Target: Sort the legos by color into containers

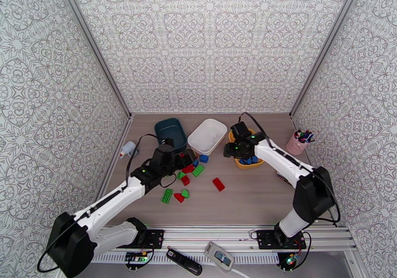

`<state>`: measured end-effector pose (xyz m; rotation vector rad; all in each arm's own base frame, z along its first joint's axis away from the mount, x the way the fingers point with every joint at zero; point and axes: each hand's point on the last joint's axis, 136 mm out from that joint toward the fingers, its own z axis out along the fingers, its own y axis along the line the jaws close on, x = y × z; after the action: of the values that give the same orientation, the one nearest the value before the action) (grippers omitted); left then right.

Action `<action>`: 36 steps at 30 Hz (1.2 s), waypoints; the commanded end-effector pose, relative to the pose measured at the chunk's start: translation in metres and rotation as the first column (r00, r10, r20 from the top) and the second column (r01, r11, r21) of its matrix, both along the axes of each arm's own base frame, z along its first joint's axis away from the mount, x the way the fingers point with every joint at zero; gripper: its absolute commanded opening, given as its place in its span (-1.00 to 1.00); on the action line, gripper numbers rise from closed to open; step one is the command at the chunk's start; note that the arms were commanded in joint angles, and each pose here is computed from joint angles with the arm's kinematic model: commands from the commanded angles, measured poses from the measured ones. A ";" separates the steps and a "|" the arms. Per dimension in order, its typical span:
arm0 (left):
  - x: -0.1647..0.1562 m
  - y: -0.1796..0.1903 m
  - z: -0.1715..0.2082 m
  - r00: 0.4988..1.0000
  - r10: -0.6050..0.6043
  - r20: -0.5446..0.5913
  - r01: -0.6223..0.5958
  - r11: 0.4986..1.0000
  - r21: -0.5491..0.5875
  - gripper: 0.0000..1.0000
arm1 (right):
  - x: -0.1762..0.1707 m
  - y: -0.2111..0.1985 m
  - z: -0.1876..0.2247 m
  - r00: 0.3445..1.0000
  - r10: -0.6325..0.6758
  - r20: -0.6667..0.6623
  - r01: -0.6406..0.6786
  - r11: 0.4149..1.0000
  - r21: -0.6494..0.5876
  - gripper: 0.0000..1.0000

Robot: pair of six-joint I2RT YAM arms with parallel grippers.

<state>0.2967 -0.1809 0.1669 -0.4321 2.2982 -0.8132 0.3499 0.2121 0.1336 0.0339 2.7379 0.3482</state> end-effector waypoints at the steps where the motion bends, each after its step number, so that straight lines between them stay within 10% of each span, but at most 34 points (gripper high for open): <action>1: -0.011 0.017 -0.011 0.998 0.045 -0.035 -0.044 0.999 0.009 0.97 | 0.006 0.037 -0.001 1.000 0.018 0.000 -0.018 0.998 0.057 0.31; 16: -0.044 0.053 -0.039 0.988 0.131 -0.081 -0.133 0.991 -0.027 0.98 | 0.003 0.159 -0.026 0.987 0.158 -0.037 -0.154 0.985 0.081 0.17; 36: -0.060 0.068 -0.045 0.985 0.147 -0.089 -0.152 0.987 -0.051 0.99 | 0.004 0.180 -0.063 0.988 0.110 -0.104 -0.105 0.993 0.052 -0.06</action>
<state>0.2422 -0.1143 0.1265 -0.6565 2.2718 -0.7937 0.3537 0.3855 0.0716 -0.1067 2.8395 0.4560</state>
